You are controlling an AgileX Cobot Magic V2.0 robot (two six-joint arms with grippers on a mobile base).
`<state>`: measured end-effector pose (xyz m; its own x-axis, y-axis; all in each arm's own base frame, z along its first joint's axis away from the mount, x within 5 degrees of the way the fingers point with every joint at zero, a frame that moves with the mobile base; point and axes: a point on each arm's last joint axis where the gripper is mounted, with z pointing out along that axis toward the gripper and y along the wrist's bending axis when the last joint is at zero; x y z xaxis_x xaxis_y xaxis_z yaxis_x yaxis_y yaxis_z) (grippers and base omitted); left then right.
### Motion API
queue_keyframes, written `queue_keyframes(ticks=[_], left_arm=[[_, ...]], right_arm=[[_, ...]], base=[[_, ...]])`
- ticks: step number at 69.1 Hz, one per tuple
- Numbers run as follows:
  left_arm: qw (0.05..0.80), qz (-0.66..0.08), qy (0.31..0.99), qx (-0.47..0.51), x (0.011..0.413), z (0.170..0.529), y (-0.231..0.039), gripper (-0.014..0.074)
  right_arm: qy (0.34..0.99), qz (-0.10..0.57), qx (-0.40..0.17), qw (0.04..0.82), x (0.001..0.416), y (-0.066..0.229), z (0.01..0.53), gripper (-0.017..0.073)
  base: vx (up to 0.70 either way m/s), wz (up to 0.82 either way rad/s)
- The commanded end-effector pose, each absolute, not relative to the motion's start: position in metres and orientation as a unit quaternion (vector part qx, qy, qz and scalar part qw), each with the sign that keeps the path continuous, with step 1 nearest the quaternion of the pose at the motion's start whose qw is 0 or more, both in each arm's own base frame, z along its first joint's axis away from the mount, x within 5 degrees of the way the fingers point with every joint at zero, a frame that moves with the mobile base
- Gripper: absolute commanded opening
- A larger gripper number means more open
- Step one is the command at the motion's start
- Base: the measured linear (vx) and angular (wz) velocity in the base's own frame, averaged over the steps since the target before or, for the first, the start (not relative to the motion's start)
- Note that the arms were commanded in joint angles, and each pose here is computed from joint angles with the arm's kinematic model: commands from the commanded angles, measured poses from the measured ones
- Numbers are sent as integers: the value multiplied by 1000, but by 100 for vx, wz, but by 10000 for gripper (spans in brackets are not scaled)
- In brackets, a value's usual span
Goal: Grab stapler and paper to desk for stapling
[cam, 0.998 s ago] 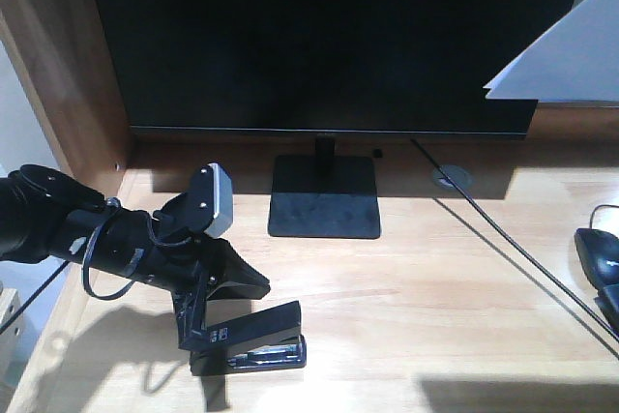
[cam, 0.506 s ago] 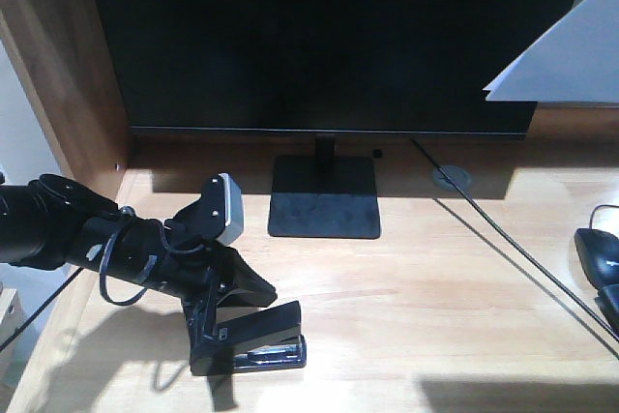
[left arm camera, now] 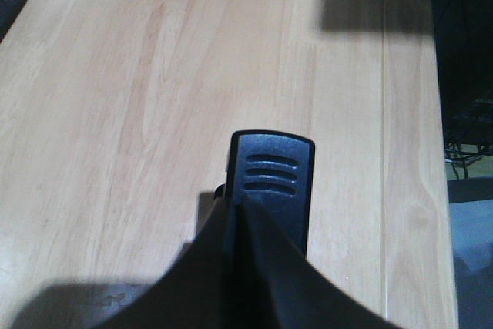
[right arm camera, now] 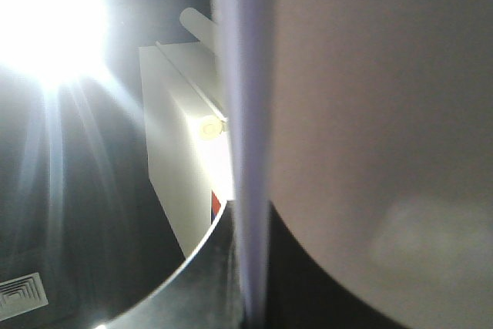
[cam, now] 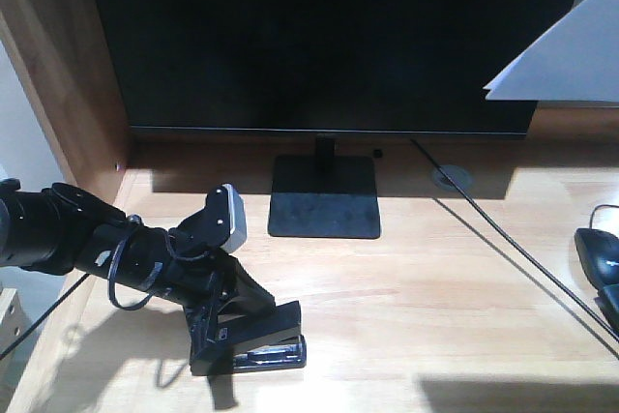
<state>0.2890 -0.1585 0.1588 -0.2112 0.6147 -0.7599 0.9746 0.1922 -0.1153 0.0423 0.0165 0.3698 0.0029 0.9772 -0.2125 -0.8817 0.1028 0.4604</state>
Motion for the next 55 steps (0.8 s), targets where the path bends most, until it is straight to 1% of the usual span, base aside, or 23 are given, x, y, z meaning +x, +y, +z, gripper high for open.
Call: queue_keyframes(ticks=[1,55], left_arm=[[326,-320,700,549,291,180,-163,-7],[324,-329,695,551,290,181,-164,-6]], right_arm=[[223,659,86,713,39,16,378,-6],[223,659,86,713,39,16,378,-6]], base=[[0,0],[0,0]])
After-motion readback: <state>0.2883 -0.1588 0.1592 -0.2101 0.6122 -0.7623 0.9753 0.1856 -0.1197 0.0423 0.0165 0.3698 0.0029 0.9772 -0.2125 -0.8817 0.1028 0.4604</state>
